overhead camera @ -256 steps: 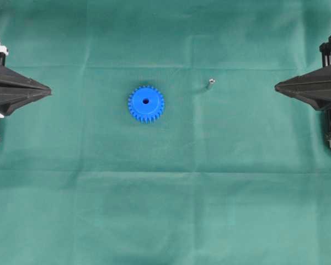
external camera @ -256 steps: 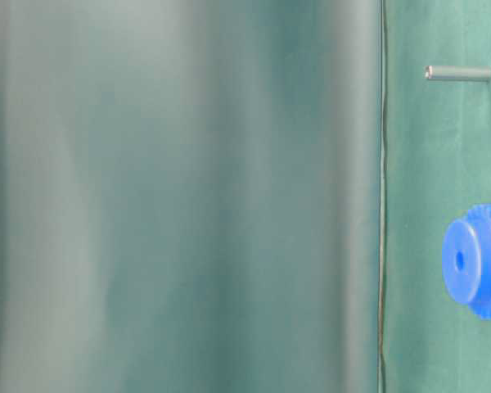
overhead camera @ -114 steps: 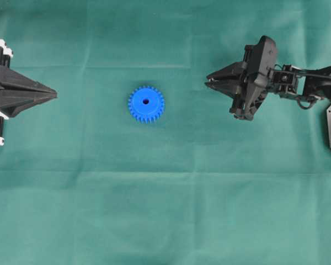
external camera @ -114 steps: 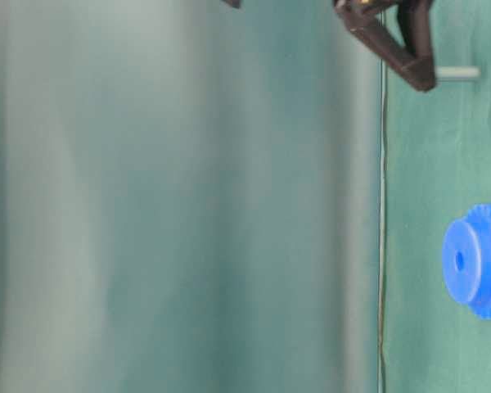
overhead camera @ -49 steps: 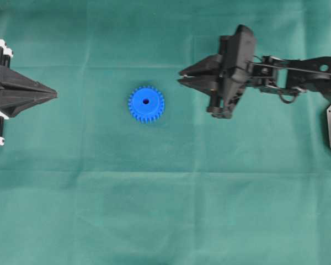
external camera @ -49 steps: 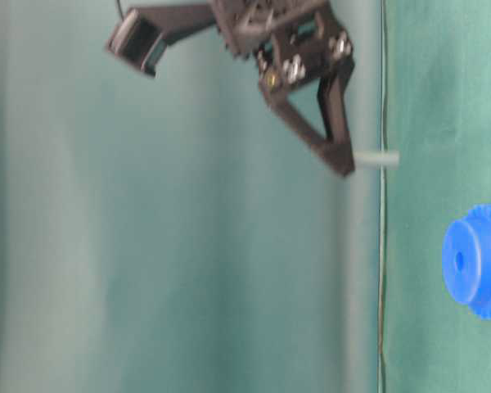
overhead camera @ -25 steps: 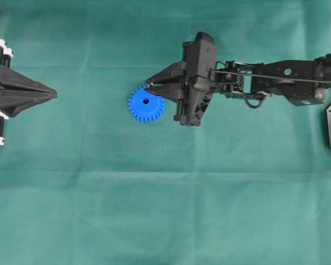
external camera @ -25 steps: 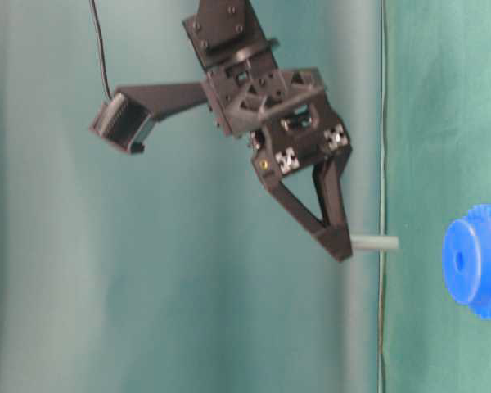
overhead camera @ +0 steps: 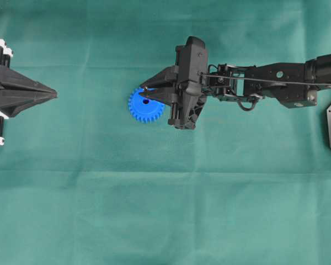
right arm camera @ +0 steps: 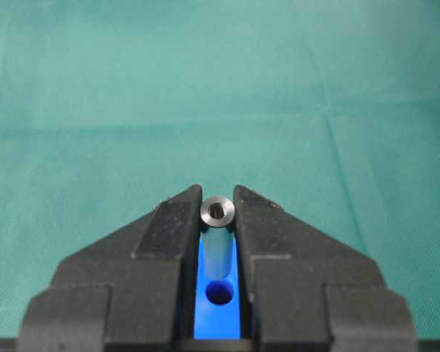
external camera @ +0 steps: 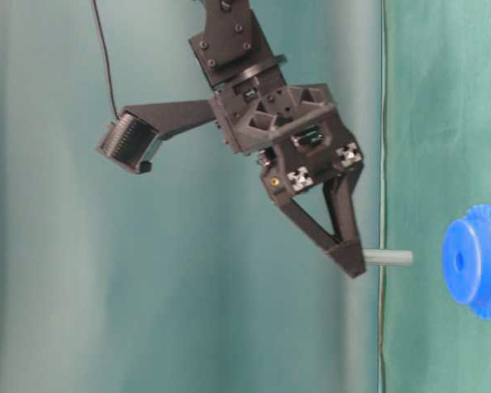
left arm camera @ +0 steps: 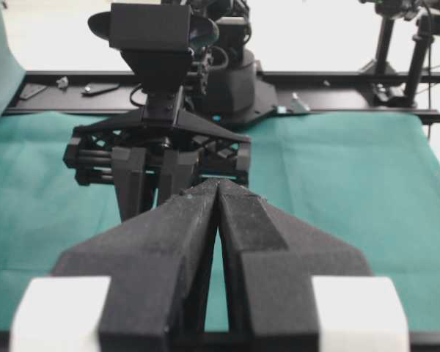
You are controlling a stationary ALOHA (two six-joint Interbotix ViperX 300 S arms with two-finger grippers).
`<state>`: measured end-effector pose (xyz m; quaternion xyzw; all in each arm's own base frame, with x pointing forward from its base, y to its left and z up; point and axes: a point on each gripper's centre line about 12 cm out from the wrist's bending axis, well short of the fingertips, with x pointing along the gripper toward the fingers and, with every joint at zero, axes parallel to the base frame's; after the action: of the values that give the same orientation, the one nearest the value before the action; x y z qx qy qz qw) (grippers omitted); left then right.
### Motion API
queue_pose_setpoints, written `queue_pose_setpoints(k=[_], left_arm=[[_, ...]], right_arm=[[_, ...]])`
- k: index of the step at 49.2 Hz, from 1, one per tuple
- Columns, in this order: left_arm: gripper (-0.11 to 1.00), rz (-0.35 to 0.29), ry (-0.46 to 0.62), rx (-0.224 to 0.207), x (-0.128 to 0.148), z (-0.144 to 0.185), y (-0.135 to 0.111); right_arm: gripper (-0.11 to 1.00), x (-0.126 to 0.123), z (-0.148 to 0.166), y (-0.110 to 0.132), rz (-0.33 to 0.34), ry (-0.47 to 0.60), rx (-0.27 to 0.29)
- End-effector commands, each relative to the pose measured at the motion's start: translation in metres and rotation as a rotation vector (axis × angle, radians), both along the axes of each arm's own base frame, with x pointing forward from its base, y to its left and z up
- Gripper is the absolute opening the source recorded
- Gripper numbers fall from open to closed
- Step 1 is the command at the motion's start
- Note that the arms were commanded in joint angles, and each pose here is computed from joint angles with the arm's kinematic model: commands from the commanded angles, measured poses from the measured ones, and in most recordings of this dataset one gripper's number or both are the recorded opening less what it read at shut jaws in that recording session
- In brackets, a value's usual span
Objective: Insert the shaft placed at a random location into the center hole of the medium gear at another random location.
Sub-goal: 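Align the shaft over the gear's center hole and lower it in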
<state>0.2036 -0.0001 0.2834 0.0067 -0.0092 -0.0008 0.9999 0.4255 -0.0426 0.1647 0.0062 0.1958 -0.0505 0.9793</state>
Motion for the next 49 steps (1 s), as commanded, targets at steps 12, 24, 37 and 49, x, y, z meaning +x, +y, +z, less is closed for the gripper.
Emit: queue_pose_setpoints(k=[12,24,37,49], left_arm=[[0.00,-0.001,-0.020,0.003,0.002,0.008,0.000],[0.00,-0.001,-0.018,0.003,0.002,0.007,0.000],[0.00,-0.001,-0.020,0.005,0.002,0.008,0.000],[0.00,-0.002,-0.020,0.005,0.002,0.008,0.000]], right_arm=[[0.14,0.012,-0.001,0.000,0.006,-0.031,-0.015],[0.14,0.014,-0.006,-0.001,0.001,-0.042,-0.010],[0.14,0.014,-0.012,-0.001,0.000,-0.030,-0.006],[0.14,0.014,-0.020,-0.001,-0.001,-0.013,-0.004]])
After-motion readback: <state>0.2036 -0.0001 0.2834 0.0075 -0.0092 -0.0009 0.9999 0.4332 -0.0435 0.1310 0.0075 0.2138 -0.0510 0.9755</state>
